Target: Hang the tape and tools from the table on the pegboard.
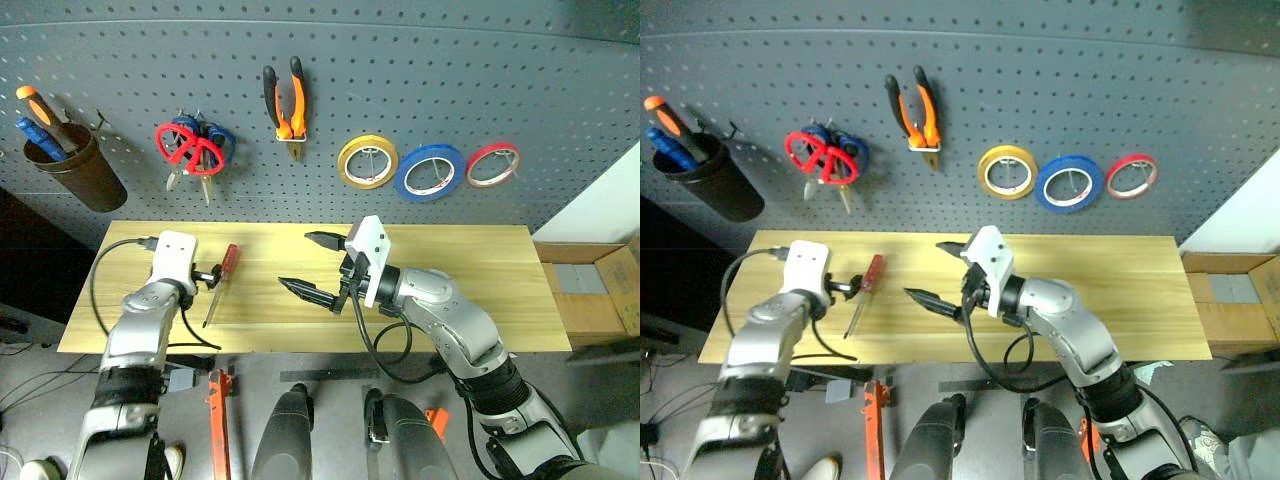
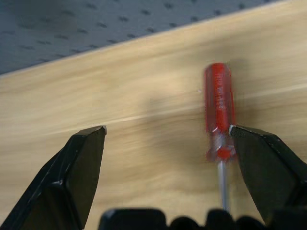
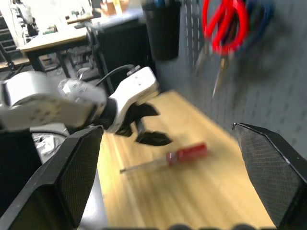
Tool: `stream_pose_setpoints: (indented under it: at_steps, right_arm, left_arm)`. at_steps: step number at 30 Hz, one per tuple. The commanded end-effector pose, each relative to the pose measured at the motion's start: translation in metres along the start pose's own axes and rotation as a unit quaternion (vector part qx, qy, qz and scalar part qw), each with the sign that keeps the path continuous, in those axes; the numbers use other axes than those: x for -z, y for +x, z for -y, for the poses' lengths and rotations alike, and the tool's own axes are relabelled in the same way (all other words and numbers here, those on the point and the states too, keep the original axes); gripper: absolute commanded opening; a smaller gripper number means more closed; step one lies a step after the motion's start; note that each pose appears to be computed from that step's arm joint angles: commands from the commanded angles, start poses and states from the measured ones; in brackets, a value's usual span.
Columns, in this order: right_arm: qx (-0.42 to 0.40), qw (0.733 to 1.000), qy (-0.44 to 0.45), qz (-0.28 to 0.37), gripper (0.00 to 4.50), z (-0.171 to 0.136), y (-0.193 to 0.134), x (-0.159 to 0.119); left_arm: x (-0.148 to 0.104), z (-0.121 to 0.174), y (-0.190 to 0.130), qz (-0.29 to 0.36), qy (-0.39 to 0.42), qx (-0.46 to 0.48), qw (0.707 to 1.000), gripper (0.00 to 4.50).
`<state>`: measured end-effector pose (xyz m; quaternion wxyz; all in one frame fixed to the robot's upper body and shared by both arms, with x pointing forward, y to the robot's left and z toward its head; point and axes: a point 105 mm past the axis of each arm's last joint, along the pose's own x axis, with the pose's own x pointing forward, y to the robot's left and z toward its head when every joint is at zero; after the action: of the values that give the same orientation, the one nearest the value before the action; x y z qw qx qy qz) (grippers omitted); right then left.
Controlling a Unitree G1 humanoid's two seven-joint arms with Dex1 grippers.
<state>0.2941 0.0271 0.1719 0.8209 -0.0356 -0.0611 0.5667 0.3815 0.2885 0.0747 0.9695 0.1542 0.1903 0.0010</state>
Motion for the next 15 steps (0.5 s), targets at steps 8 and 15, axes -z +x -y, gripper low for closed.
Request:
stream_pose_setpoints:
  at_steps: [8,15]
  right_arm:
    - [0.005,1.000,-0.012,0.019,4.50,-0.003,-0.002,-0.013]
    - [0.017,1.000,-0.014,0.020,4.50,0.001,-0.004,-0.013]
  left_arm:
    - [0.004,0.017,0.027,-0.015,-0.009,0.047,0.999,4.43]
    - [0.006,0.005,0.026,-0.030,-0.018,0.033,0.999,2.82]
